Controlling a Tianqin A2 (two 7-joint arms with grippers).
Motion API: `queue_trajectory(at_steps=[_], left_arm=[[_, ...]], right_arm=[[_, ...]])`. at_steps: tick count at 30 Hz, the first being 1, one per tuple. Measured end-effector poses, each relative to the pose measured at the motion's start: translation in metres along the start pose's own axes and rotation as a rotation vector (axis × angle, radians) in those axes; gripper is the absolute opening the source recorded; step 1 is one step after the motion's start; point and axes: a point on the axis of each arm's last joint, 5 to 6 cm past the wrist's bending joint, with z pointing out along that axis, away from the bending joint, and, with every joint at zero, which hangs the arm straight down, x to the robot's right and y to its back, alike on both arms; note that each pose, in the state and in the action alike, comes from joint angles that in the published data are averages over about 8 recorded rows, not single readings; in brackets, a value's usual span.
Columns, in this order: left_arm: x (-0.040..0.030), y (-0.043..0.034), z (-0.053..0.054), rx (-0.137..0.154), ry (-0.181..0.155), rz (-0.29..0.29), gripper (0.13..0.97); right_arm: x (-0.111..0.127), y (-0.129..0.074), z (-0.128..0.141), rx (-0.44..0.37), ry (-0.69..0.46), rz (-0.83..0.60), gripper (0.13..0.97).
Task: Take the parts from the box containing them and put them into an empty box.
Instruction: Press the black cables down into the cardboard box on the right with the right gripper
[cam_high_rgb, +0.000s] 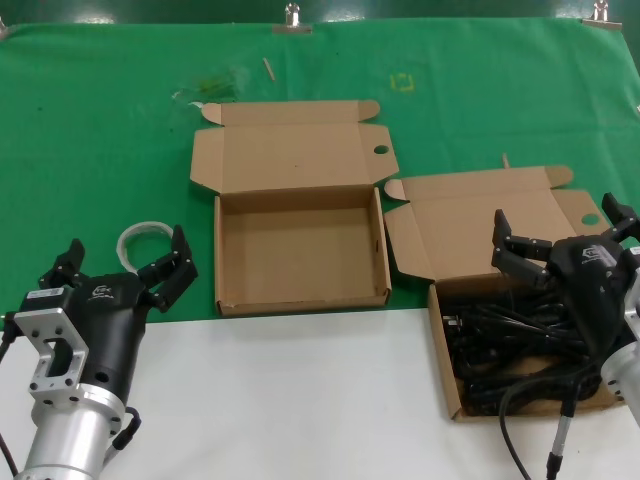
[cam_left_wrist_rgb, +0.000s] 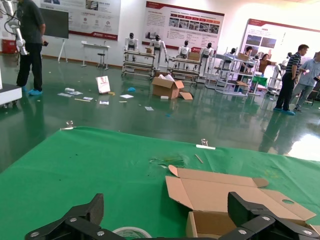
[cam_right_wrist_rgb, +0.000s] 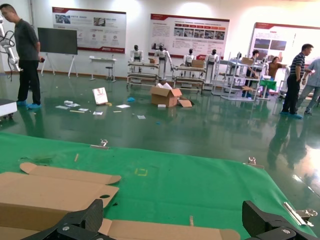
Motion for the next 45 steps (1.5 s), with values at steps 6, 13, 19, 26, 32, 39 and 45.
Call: queue_trajectory(at_steps=[6, 13, 19, 26, 32, 39, 45], left_arm=[[0.0, 0.0, 0.0, 0.0, 0.0, 0.0, 0.848], [0.0, 0.0, 0.0, 0.0, 0.0, 0.0, 0.718], [0.0, 0.0, 0.0, 0.0, 0.0, 0.0, 0.587], [0.0001, 0.0, 0.0, 0.0, 0.0, 0.0, 0.439], [0.0001, 0.0, 0.0, 0.0, 0.0, 0.0, 0.325], [0.0001, 0.0, 0.0, 0.0, 0.0, 0.0, 0.266], [0.0001, 0.0, 0.0, 0.0, 0.0, 0.0, 0.202]], right_arm=[[0.0, 0.0, 0.0, 0.0, 0.0, 0.0, 0.966], [0.001, 0.001, 0.002, -0.007, 0.001, -0.005, 0.966], [0.002, 0.003, 0.004, -0.017, -0.001, -0.013, 0.966], [0.006, 0.001, 0.007, -0.026, -0.027, -0.016, 0.966], [0.017, -0.01, 0.014, -0.03, -0.095, -0.055, 0.966], [0.044, -0.035, 0.031, -0.036, -0.25, -0.182, 0.966], [0.075, -0.065, 0.047, -0.088, -0.377, -0.328, 0.966]])
